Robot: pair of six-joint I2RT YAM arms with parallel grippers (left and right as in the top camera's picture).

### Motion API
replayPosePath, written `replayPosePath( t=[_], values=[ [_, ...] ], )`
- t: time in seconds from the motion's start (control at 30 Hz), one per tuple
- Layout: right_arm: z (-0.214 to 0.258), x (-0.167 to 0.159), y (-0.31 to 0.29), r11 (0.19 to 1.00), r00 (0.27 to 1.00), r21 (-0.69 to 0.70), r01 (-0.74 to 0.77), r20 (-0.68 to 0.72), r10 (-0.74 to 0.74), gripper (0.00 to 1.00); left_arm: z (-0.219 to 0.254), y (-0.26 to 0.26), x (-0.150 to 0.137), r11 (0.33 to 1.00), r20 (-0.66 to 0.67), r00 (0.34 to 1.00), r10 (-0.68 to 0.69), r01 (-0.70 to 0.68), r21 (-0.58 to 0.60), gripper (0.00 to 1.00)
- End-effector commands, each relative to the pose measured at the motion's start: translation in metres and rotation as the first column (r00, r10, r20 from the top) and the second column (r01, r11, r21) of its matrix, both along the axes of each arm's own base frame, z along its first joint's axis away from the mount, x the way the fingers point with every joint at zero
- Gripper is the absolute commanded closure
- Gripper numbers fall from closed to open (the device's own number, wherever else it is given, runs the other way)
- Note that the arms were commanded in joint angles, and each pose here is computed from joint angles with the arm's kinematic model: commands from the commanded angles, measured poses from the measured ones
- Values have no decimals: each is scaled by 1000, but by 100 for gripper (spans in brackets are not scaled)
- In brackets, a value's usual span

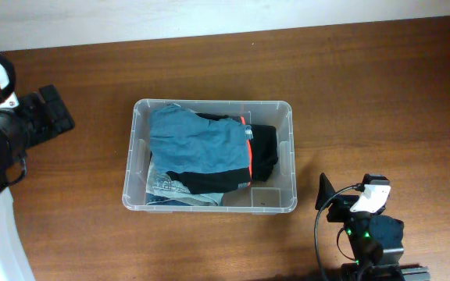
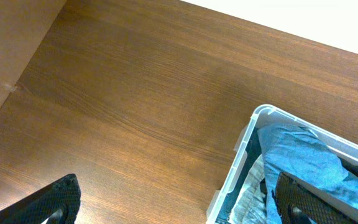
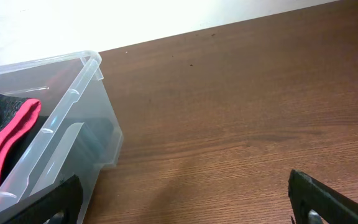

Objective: Pack container

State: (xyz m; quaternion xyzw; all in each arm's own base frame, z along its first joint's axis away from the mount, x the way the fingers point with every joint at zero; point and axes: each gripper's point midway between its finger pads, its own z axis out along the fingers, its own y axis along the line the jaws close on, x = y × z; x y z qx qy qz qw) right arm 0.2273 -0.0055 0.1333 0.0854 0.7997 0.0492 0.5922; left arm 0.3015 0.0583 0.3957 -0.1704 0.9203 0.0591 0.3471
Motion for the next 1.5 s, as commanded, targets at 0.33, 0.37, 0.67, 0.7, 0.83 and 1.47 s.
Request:
replayPosePath(
  t=[0.33, 0.37, 0.67, 0.7, 0.83, 1.47],
  values=[
    [-2, 0, -1, 1000, 1000, 11, 6, 4, -6, 2, 1, 3, -1, 1000, 5, 1000, 17, -17, 0, 0],
    [-2, 0, -1, 1000, 1000, 11, 6, 4, -6, 2, 1, 3, -1, 1000, 5, 1000, 17, -17, 0, 0],
    [-2, 0, -1, 1000, 1000, 11, 6, 4, -6, 2, 1, 3, -1, 1000, 5, 1000, 16, -16, 0, 0],
    [-2, 0, -1, 1000, 1000, 11, 6, 4, -6, 2, -1, 3, -4, 1000, -12, 1000, 18, -18, 1, 0],
    [-2, 0, -1, 1000, 1000, 11, 6, 4, -6, 2, 12, 13, -10, 997, 42, 998, 52, -54, 63, 0],
    [-2, 0, -1, 1000, 1000, 11, 6, 4, -6, 2, -170, -51, -57, 932, 384, 849, -364, 329, 154, 0]
  ],
)
